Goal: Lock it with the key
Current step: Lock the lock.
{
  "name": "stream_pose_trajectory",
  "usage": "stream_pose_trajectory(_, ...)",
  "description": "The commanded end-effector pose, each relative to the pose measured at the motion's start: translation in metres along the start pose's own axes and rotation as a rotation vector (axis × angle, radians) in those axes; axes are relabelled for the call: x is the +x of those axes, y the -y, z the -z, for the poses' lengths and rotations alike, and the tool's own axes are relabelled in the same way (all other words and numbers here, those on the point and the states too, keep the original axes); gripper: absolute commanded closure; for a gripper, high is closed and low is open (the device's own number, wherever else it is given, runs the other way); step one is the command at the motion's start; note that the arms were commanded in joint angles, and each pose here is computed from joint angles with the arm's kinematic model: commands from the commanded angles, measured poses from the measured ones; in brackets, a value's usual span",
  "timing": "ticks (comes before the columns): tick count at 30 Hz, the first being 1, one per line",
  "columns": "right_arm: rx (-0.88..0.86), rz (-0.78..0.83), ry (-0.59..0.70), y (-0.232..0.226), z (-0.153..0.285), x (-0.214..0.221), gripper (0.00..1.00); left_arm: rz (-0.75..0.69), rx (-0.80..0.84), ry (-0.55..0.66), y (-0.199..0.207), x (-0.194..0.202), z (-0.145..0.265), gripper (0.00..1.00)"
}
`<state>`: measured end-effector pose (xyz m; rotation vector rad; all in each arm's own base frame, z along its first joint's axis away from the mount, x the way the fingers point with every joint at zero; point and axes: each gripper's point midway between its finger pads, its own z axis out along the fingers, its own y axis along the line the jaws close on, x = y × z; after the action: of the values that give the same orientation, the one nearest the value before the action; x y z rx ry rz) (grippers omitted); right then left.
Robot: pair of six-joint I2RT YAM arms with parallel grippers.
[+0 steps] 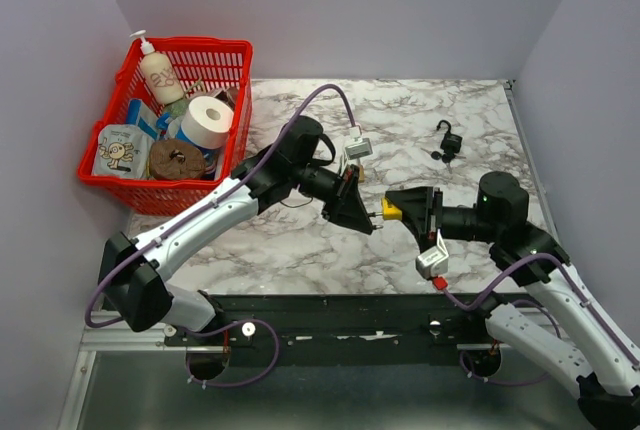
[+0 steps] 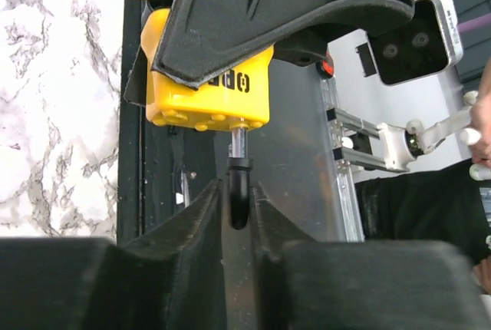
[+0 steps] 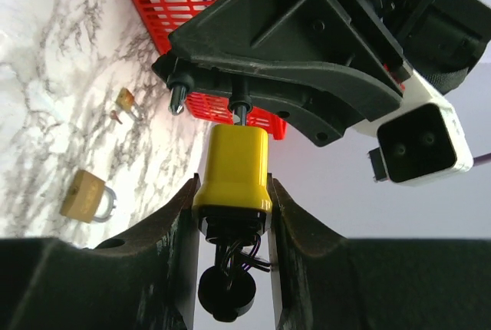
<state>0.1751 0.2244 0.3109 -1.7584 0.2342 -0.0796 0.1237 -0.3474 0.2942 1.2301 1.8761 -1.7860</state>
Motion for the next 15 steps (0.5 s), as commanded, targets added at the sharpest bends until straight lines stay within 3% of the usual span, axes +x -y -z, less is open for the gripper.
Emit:
stream_pose_trajectory(1, 0.027, -0.124, 0.108, 0.026, 0.007, -0.029, 0.99, -0.137, -0.090, 0.067, -0.003, -0.017, 0.005, 0.83)
stream_pose_trajectory(7, -0.088, -0.427, 0.162, 0.012, 0.010, -0.045, 0.99, -0.385, -0.286, 0.201, -0.009, -0.044, 0.026, 1.00)
stream_pose_trajectory(15, -0.154, -0.922, 0.196, 0.025, 0.006, -0.056, 0.99, -0.649, -0.446, 0.263, -0.010, -0.068, 0.051, 1.00)
